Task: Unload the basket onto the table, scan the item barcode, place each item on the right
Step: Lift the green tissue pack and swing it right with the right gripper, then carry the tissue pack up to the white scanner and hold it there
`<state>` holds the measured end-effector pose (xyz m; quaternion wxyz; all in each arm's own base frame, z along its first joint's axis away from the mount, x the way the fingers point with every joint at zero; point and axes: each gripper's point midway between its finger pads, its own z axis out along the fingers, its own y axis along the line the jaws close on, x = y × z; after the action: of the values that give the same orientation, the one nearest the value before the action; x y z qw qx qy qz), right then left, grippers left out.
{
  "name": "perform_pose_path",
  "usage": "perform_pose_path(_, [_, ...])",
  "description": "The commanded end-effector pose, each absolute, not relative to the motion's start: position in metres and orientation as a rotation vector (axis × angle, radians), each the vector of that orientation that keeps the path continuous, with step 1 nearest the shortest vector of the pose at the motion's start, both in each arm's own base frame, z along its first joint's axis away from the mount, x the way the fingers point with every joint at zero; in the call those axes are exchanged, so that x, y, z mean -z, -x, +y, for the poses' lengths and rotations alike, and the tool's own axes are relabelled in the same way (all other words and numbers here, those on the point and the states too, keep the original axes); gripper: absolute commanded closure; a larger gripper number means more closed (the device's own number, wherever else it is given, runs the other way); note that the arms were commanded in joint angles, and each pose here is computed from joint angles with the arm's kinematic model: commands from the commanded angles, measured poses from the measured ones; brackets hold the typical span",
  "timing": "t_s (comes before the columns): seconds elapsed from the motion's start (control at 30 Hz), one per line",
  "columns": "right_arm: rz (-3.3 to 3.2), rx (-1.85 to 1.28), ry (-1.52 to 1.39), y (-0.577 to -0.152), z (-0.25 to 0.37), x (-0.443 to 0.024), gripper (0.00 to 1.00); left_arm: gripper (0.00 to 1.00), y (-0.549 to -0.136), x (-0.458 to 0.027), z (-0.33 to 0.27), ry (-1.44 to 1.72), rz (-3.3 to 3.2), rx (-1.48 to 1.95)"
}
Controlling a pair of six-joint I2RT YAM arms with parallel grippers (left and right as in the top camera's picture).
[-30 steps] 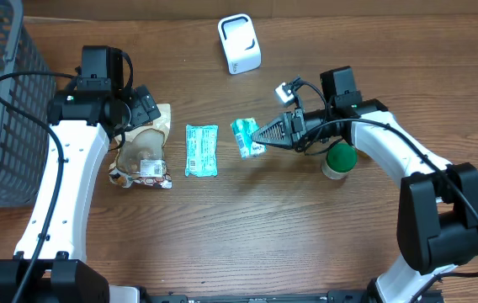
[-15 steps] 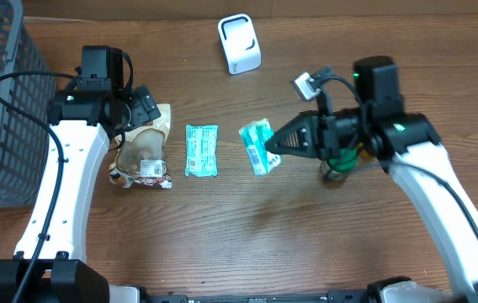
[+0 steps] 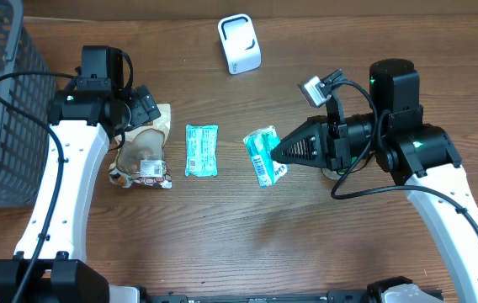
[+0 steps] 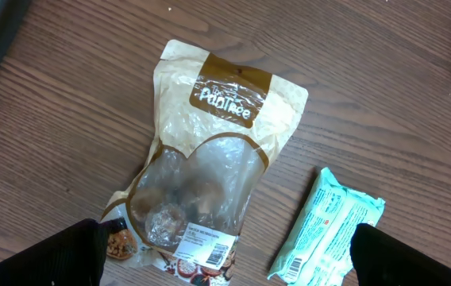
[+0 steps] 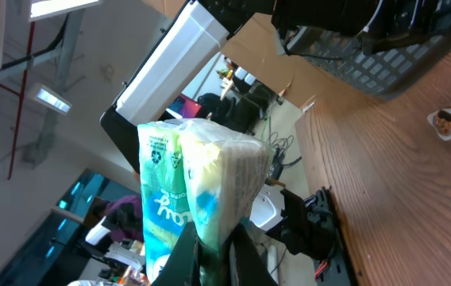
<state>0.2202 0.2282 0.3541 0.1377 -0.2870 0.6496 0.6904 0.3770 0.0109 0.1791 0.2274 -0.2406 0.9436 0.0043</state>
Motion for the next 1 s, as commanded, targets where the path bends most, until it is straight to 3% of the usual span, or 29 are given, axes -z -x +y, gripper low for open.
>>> perform_pose_path(0.0, [1.854, -2.027, 0.853, -0.212, 0.226, -0.366, 0.96, 0.01, -0.379, -0.181, 0.012, 0.657, 2.595, -0.011])
perform_pose_path(0.17, [1.867, -2.011, 0.839, -0.214, 0.226, -0.364, 0.96, 0.00, -0.379, -0.181, 0.012, 0.657, 2.595, -0.011])
perform_pose_path(0.57, [2.168, -1.661, 0.408, -0.275, 0.225, -0.325, 0.96, 0.00, -0.379, -0.181, 0.012, 0.657, 2.595, -0.011])
perform_pose_path(0.8, [2.344, -1.232, 0.119, -0.316, 0.204, -0.275, 0.96, 0.01, -0.379, -0.181, 0.012, 0.657, 2.595, -0.011])
perform_pose_path(0.97, [2.446, -0.975, 0.068, -0.329, 0.210, -0.234, 0.96, 0.01, -0.379, -0.181, 0.012, 0.657, 2.595, -0.011])
